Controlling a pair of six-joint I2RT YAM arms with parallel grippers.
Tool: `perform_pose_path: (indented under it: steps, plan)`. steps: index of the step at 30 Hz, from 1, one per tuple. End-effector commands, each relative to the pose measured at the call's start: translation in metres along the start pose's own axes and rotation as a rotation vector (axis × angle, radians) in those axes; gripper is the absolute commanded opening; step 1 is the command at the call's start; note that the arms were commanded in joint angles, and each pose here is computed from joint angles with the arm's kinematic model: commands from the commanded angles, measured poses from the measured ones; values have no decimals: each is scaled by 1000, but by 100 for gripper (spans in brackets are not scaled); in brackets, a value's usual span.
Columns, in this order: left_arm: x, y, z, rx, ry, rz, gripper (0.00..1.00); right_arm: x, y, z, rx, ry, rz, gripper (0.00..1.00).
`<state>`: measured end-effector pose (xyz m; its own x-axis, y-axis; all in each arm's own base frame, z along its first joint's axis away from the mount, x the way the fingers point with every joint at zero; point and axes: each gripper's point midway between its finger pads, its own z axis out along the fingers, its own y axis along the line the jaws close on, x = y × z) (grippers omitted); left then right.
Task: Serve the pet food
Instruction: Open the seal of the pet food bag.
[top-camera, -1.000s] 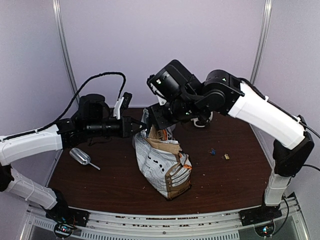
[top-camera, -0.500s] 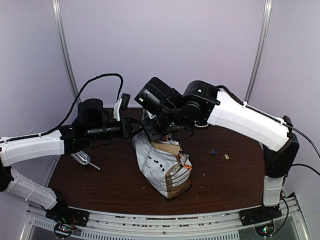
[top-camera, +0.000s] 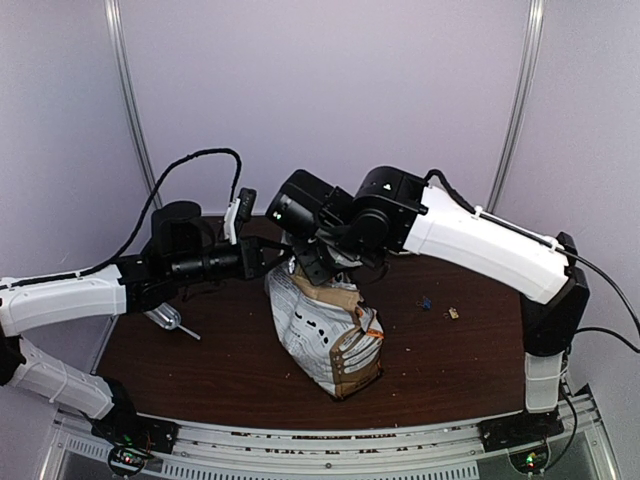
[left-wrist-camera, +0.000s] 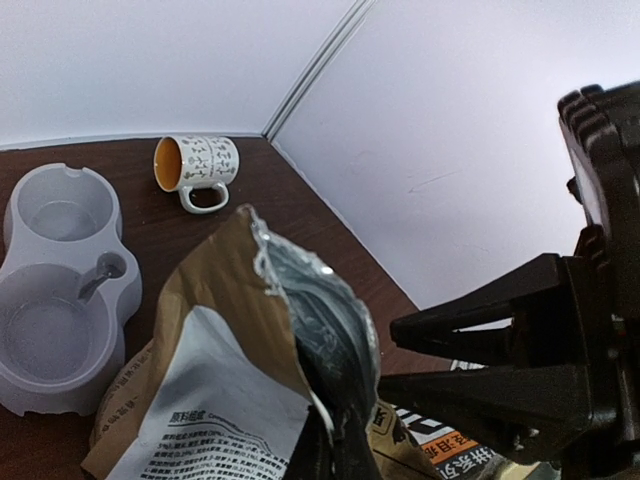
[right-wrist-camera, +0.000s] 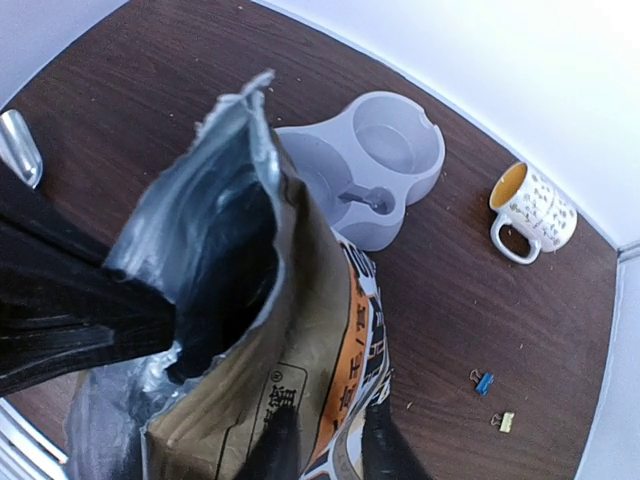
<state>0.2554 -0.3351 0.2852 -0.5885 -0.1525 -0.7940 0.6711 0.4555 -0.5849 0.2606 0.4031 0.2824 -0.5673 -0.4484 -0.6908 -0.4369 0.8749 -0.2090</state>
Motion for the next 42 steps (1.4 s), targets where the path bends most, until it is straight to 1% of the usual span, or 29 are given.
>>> perform_pose_path:
  steps: [1,3,6,7,9,13,16,19,28,33,36,38,42]
  plan:
    - [-79,-67,-34,199,-286,134,0,-1,-28,7,122,-4,-15,14]
    - [-77,-67,-34,197,-273,141,0,-4,-33,6,116,-12,-1,8]
    - [-74,-65,-34,192,-263,151,0,-14,-35,-2,34,-36,51,7]
    - [-73,-65,-34,193,-264,156,0,-16,-32,-6,-20,-42,69,10]
    - [-74,-67,-34,204,-272,162,0,-30,-29,-20,-107,-93,113,21]
    - [-79,-78,-33,258,-281,175,0,-52,-25,-40,-193,-171,184,37]
    - [-81,-81,-29,269,-276,181,0,-62,-18,-44,-238,-202,209,42]
    - [-81,-81,-28,271,-273,182,0,-65,-8,-39,-255,-194,199,44]
    - [-82,-84,-25,286,-278,190,0,-60,-3,-12,-168,-141,133,45]
    - [-85,-88,-22,303,-278,201,0,-48,0,4,-120,-89,91,46]
    - [-86,-95,-20,296,-279,229,0,-36,-14,14,-13,-53,59,45]
    - [-86,-96,-18,259,-281,255,0,-27,-24,17,49,-28,35,45]
    - [-88,-96,-18,192,-319,286,0,-16,-42,15,119,4,13,45]
